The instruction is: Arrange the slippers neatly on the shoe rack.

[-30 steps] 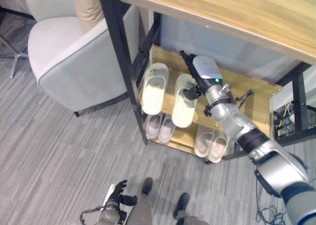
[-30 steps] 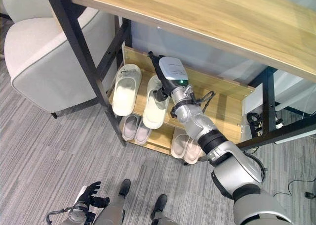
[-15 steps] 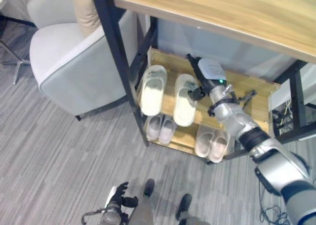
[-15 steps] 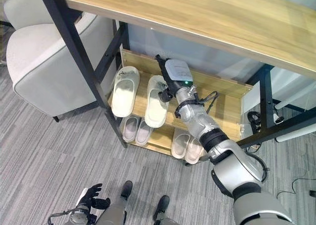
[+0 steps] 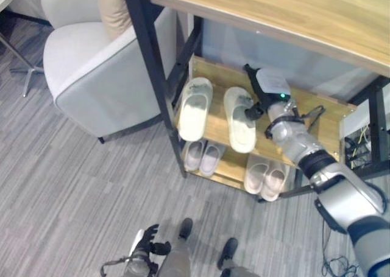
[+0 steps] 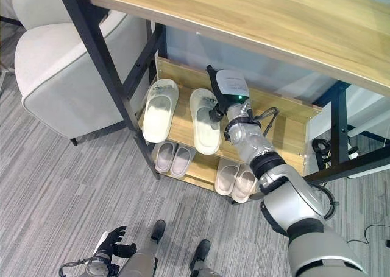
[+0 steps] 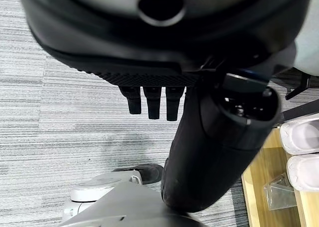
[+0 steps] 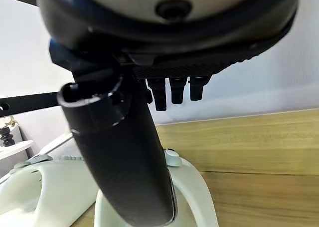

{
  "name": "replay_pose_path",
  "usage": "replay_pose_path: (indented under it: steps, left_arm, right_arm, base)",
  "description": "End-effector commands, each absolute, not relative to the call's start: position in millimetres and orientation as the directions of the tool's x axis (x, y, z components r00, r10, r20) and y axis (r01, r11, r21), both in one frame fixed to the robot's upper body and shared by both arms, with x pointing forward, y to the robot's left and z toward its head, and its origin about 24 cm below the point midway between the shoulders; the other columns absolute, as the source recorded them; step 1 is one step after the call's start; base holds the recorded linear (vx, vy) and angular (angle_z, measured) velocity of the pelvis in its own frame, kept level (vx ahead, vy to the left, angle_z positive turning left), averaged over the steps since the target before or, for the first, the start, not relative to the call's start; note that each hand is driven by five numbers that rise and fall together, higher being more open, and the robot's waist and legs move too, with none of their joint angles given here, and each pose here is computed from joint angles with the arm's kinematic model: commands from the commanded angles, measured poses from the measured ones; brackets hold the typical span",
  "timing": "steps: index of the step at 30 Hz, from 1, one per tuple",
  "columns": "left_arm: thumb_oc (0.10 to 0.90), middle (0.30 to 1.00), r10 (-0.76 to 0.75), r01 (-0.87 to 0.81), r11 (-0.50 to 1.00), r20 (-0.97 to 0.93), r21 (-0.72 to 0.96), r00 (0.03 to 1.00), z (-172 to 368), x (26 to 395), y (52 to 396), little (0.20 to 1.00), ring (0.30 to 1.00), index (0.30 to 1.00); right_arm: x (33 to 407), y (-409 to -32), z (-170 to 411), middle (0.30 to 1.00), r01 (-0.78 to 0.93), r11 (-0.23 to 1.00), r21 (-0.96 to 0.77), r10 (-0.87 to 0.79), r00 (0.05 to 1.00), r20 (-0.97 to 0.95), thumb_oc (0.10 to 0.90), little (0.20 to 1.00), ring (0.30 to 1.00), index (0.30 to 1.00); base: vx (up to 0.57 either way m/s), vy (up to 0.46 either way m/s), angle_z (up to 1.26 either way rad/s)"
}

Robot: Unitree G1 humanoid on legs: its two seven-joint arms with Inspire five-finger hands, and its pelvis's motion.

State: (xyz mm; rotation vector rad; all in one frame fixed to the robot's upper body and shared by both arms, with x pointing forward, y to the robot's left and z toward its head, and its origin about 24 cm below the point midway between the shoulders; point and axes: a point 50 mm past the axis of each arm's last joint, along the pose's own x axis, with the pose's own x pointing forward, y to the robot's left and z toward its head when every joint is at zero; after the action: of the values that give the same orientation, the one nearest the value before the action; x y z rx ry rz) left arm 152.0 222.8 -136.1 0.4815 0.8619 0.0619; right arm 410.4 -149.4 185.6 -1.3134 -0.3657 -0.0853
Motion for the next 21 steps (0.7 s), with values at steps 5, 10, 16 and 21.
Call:
replay_pose_path:
  steps: [5,10,16,21]
  left_arm:
    - [0.8,0.9,0.228,0.169,0.888,-0.727,0.428,0.647,-140.1,148.5,217.5,0.9,0.9,0.9]
    - [0.8,0.9,0.233,0.165,0.89,-0.735,0.426,0.637,-141.5,145.5,217.7,0.9,0.9,0.9]
    - [0.8,0.9,0.241,0.163,0.891,-0.747,0.423,0.62,-143.7,140.3,218.2,0.9,0.9,0.9]
    - [0.8,0.9,0.244,0.164,0.892,-0.755,0.421,0.609,-144.8,136.3,219.9,0.9,0.9,0.9]
  right_arm:
    - [406.0,-133.5,253.2,0.9,0.477,0.297,-0.827,0.214,0.811,0.544,0.8,0.9,0.9,0.9]
    - [402.8,-128.9,245.9,0.9,0.438,0.329,-0.837,0.242,0.817,0.523,0.8,0.9,0.9,0.9]
    - [394.4,-129.0,237.1,0.9,0.417,0.354,-0.837,0.276,0.808,0.52,0.8,0.9,0.9,0.9]
    - [389.0,-128.9,231.6,0.9,0.389,0.347,-0.853,0.318,0.807,0.497,0.8,0.9,0.9,0.9]
  base:
    - [0.0,0.0,0.0]
    - [-0.01,0.002,-0.04]
    - [0.0,-0.002,-0.01]
    - [-0.01,-0.012,-0.07]
